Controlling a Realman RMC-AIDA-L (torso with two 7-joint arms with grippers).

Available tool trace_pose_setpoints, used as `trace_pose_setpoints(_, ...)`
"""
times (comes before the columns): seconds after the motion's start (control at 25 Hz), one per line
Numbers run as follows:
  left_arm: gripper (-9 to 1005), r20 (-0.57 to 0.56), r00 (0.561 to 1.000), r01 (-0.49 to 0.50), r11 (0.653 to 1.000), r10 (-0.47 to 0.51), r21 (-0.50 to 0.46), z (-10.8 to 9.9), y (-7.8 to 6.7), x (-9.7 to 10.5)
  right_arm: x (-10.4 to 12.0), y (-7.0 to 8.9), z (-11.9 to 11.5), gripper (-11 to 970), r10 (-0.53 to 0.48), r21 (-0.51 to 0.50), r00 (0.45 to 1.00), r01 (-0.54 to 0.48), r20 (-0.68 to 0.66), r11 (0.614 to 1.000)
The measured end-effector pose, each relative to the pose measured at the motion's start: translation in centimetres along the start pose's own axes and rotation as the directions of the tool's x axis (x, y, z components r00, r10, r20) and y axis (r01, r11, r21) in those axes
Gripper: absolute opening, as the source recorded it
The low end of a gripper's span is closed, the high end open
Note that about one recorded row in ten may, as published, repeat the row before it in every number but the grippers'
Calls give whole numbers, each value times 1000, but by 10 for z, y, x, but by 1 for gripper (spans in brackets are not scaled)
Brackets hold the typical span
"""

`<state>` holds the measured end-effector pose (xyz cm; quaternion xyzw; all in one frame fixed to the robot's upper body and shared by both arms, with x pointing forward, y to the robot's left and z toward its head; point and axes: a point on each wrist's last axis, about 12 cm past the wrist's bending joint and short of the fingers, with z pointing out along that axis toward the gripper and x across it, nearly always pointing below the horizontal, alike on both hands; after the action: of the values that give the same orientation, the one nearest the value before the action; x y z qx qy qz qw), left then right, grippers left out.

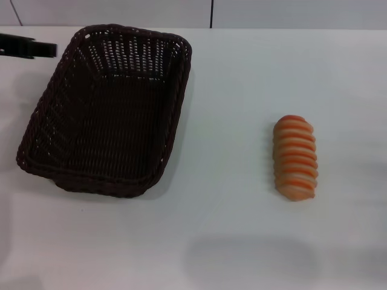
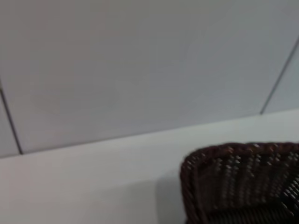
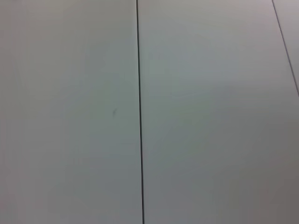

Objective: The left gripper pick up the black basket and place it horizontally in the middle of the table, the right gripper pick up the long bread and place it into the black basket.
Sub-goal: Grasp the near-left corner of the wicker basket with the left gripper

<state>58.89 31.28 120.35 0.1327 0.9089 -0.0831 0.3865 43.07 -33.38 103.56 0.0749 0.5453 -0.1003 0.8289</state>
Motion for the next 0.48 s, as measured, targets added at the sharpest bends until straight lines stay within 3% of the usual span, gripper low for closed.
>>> trace_pose_setpoints(0.12,667,-33,999,-9,1000,10,20,6,-12,0,0,0,0,708,0,-1,1000,0,0,1000)
trace_pose_setpoints(0.48,667,-70,997,10,999,-8,30,14,-14,7,0,-1,0,708,-2,-2,1000,2,0,1000)
